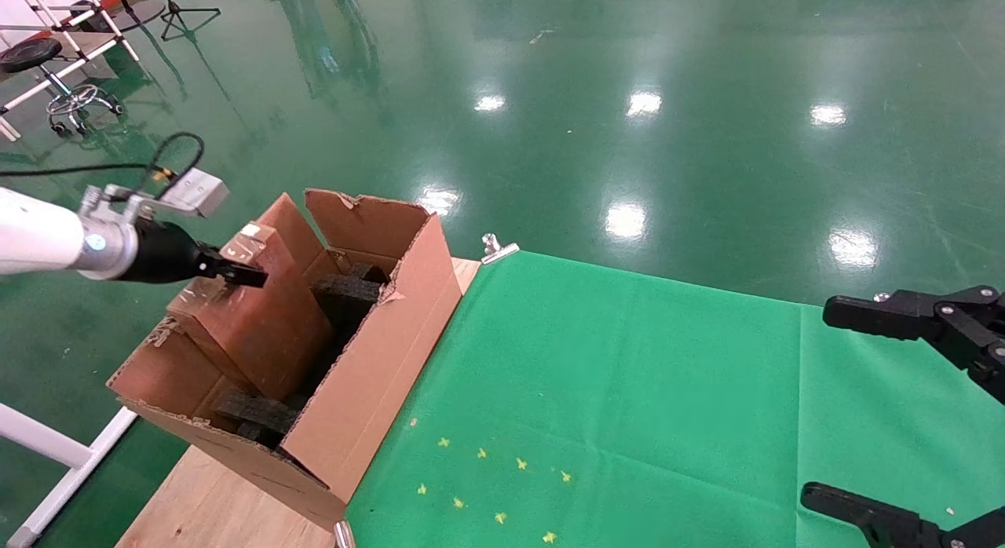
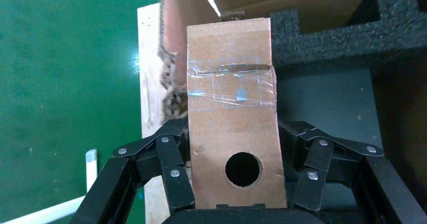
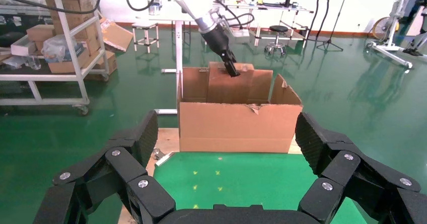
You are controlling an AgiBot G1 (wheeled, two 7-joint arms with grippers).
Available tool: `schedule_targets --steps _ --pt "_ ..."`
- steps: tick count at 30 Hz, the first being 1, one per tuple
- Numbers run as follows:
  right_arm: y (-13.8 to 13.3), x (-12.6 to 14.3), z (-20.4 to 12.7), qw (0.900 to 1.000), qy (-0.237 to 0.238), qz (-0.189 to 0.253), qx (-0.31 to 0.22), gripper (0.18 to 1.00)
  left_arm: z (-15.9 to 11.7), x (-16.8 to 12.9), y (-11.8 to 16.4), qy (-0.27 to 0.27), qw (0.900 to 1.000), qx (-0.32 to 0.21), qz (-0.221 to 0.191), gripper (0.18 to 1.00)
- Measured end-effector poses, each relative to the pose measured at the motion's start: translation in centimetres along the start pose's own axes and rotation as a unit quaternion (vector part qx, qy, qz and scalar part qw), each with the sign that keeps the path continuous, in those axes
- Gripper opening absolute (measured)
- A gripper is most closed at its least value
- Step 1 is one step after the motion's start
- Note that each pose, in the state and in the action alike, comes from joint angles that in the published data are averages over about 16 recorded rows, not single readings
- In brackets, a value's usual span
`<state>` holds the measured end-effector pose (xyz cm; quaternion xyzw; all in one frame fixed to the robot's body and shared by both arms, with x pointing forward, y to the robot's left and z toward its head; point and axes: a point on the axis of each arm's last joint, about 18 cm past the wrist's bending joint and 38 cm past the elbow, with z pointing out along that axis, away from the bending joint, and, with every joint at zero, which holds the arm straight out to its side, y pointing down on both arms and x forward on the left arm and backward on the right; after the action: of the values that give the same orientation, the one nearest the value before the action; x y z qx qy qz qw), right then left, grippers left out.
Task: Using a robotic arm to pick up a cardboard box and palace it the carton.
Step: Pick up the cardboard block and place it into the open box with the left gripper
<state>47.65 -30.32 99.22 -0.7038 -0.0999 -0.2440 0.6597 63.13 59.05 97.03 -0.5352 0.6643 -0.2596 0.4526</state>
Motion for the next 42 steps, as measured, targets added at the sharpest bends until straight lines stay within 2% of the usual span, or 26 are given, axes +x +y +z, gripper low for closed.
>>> schedule_targets --steps 22,32,42 --pt "0.0 0.0 0.0 1.000 0.000 0.000 0.000 1.001 4.7 2.6 4.1 -0.018 0.9994 -0.030 0.008 0.338" --pt "0.0 0.0 0.0 1.000 0.000 0.000 0.000 1.001 5.3 3.0 4.9 -0.020 0.9992 -0.035 0.003 0.338" --pt "0.0 0.0 0.0 1.000 0.000 0.000 0.000 1.001 5.3 3.0 5.0 -0.020 0.9992 -0.035 0.002 0.387"
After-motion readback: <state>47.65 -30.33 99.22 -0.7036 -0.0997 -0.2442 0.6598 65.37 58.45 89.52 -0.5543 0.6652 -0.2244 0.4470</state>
